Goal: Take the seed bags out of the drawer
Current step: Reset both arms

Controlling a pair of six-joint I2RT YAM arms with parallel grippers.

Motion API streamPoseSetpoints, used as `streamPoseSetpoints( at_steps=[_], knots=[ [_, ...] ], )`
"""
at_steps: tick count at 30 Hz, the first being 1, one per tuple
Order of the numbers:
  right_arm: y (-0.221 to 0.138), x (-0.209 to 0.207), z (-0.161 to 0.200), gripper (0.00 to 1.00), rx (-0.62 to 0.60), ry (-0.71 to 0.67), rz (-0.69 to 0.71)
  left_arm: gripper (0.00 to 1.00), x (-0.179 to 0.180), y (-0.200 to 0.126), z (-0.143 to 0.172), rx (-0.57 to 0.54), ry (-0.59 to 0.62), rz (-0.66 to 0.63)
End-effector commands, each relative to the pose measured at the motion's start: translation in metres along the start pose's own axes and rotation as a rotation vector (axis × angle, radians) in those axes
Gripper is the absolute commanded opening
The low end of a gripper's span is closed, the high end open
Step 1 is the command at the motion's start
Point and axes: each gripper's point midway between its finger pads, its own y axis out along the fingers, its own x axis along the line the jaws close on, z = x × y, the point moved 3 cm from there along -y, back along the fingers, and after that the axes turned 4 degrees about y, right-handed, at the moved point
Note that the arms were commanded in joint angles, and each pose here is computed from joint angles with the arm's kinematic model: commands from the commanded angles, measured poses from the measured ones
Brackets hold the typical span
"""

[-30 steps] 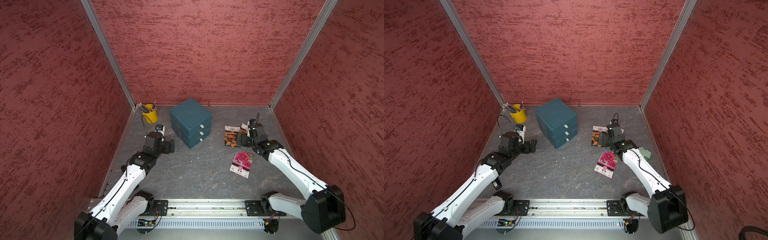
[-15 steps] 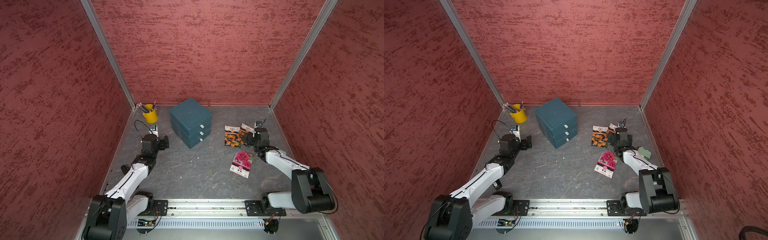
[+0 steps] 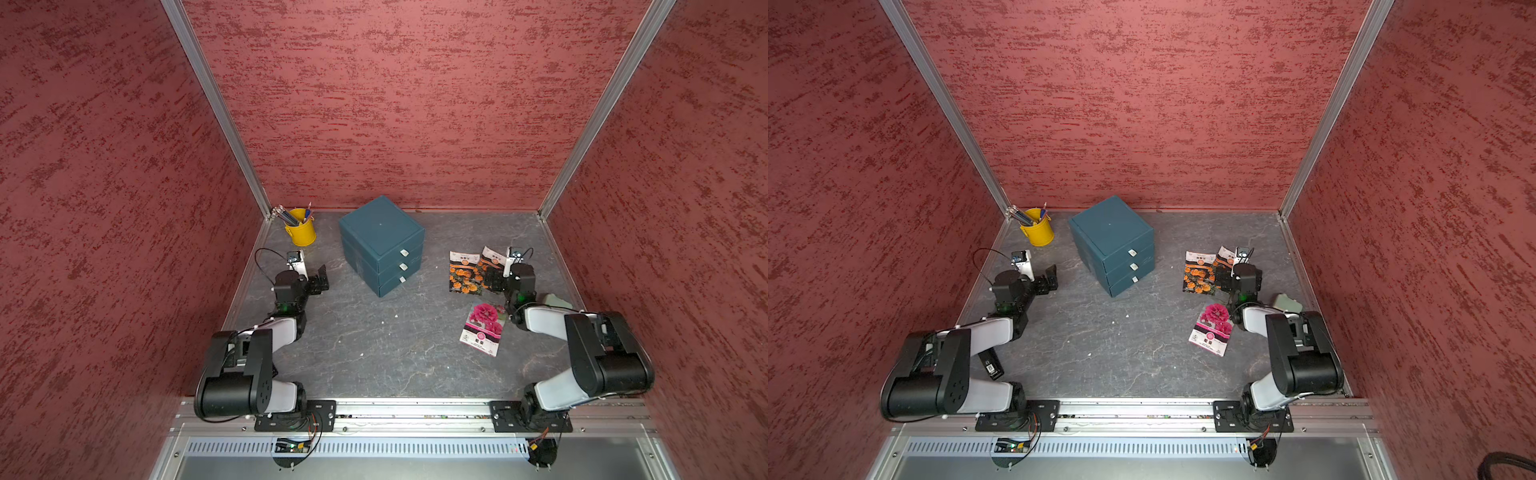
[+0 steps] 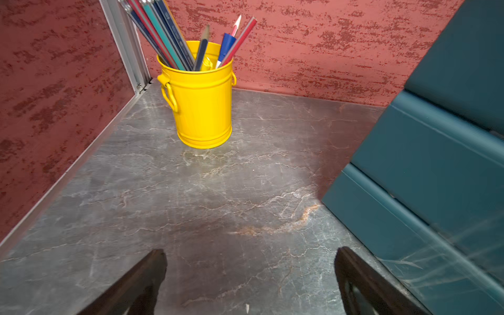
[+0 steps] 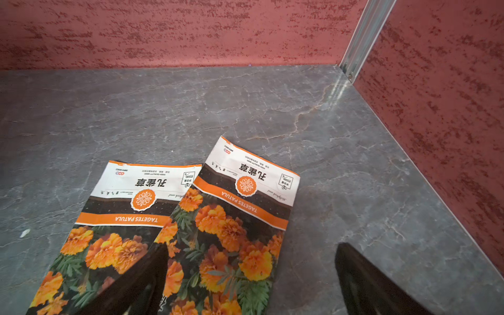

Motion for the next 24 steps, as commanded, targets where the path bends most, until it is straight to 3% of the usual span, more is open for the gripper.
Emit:
streamPoseSetpoints(
  at_steps=[1, 15, 24],
  knots=[
    [-0.0089, 0.0033, -0.0180, 0.99, -0.126, 0.026, -0.084, 1.00, -0.0060, 0.0030, -0.0114, -0.105, 0.009, 0.046],
    [-0.0130, 0.0029, -0.0100, 0.99, -0.171, 0.027, -0.112, 1.00, -0.0103, 0.0087, -0.0061, -0.091, 0.039, 0.020],
    [-0.0125, -0.0041, -0.0111, 0.99, -0.181, 0.046, -0.055, 1.00, -0.0106, 0.0087, -0.0058, -0.091, 0.040, 0.021]
  ],
)
